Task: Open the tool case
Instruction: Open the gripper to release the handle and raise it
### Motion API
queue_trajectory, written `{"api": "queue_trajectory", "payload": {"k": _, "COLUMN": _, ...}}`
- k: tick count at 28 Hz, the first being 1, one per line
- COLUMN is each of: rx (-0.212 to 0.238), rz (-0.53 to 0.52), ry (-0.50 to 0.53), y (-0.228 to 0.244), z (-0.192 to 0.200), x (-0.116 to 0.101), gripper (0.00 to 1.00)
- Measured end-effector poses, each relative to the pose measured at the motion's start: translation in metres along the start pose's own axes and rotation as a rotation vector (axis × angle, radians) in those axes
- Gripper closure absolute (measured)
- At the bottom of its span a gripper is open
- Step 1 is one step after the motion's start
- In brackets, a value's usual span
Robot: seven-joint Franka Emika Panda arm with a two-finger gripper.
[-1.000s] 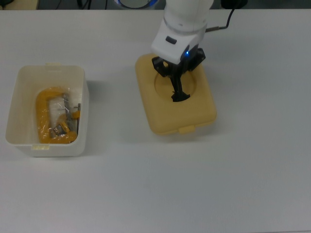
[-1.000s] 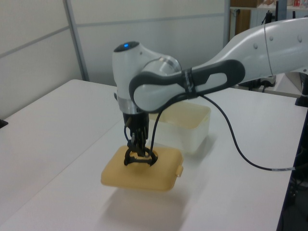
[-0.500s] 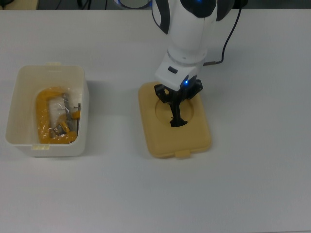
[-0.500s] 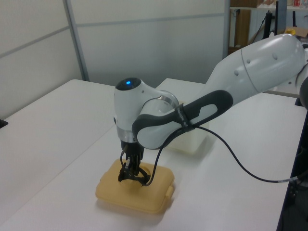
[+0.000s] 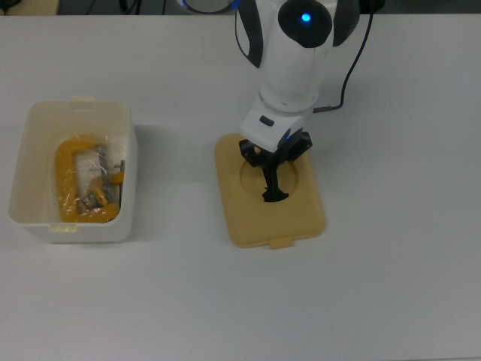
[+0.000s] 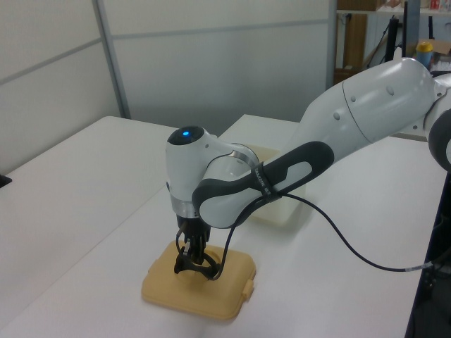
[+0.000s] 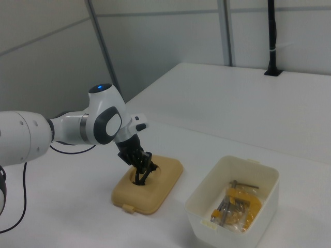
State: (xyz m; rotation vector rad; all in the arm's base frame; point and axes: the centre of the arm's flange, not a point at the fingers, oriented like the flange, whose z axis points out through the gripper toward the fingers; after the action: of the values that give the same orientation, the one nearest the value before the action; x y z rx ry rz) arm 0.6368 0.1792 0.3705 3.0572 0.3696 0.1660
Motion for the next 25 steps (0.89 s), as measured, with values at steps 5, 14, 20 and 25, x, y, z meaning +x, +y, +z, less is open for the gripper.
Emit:
{"api": "queue_trajectory", "payload": {"k": 5, "rx": -0.002, "rz": 0.008, "ry": 0.003, "y": 0.002, "z": -0.001, "x": 0.001, "gripper": 0.87}}
{"api": "queue_trajectory", "payload": {"k": 14, "rx": -0.011, "rz": 0.028, "ry": 0.02, "y": 0.014, "z": -0.016, "x": 0.007, "gripper": 0.49}}
{"api": "queue_trajectory", "payload": {"k": 20, "rx": -0.025, "rz": 0.067, "ry": 0.027, "y": 0.04, "z": -0.059, "x": 0.009, "gripper": 0.27}}
{"api": "queue_trajectory", "payload": {"k": 25, "rx": -0.043, "rz": 0.105, "ry": -0.012, "y": 0.066, "z": -0.108, "x": -0.004, "gripper": 0.08}}
